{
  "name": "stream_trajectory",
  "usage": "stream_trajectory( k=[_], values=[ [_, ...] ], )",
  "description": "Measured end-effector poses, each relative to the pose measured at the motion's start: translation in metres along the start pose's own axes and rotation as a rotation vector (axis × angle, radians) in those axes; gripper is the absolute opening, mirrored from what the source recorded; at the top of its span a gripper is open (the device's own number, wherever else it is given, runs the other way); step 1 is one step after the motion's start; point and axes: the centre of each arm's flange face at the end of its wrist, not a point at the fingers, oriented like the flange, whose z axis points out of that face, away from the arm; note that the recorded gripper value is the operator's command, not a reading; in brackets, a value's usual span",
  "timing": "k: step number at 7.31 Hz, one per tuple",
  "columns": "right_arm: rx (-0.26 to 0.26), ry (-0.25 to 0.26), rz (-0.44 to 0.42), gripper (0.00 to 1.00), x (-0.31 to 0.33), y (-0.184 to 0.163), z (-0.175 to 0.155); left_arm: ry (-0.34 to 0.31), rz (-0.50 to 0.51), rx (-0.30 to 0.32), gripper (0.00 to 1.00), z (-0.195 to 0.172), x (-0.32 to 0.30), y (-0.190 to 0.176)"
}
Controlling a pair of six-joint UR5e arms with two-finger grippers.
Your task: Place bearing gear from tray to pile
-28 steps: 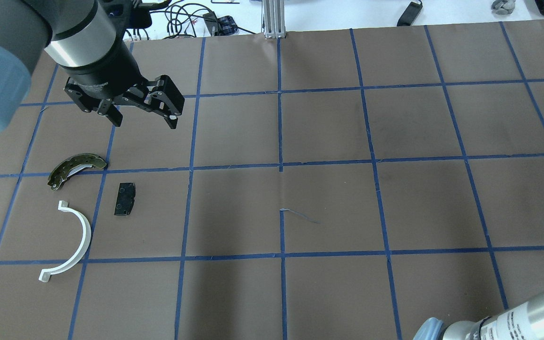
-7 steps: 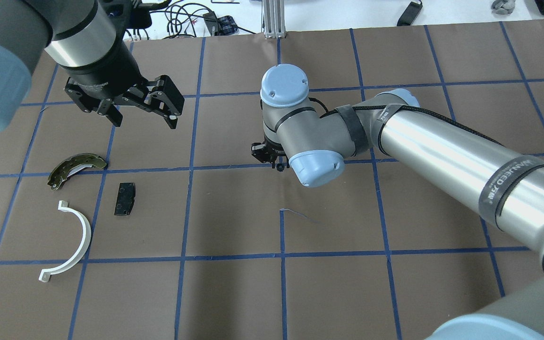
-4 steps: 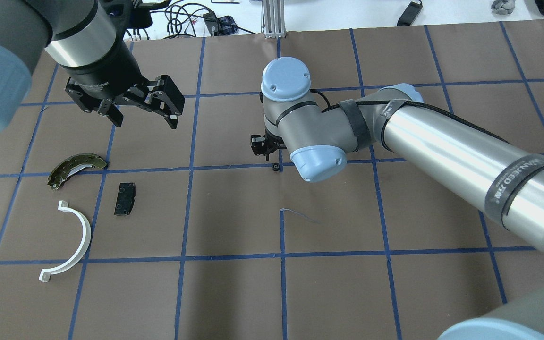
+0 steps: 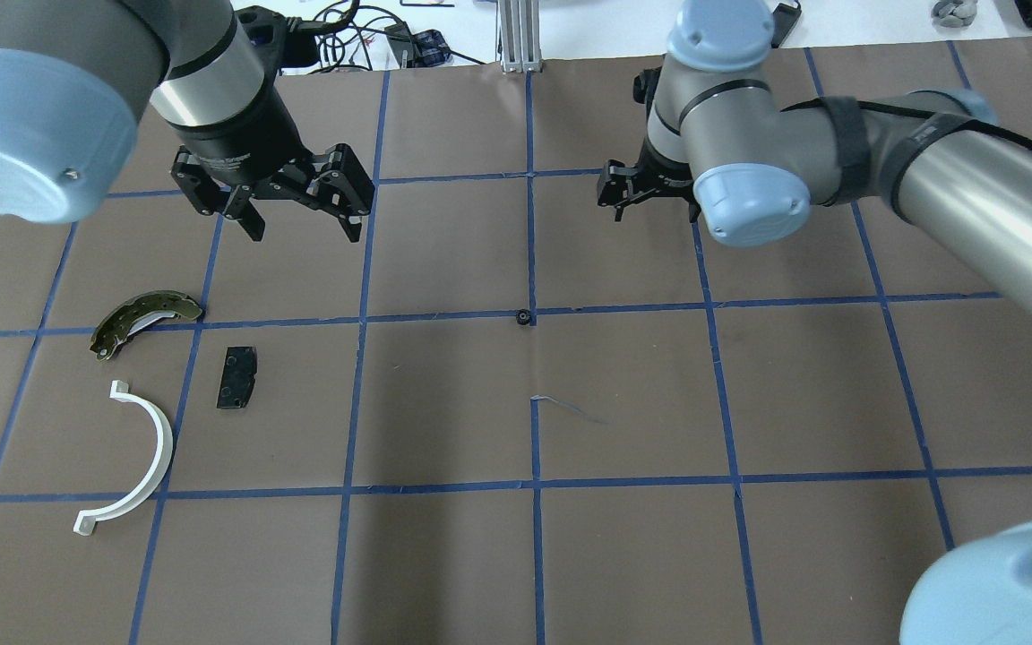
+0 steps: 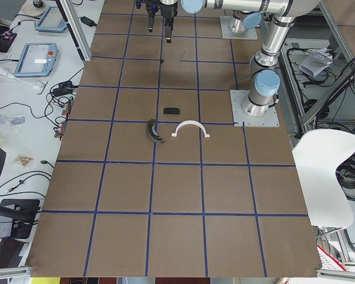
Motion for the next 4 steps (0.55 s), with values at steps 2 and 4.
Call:
stream_trajectory(
  k=[2, 4],
  values=[
    [-0.016, 0.122, -0.046, 1.00, 0.087, -0.008, -0.017, 0.024, 0.034, 0.006, 1.00, 0.058, 0.040, -0.040],
    [-0.032, 0.084, -0.029, 1.00, 0.183, -0.017, -0.021, 0.021, 0.050, 0.031, 1.00, 0.119, 0.089, -0.066]
  ],
)
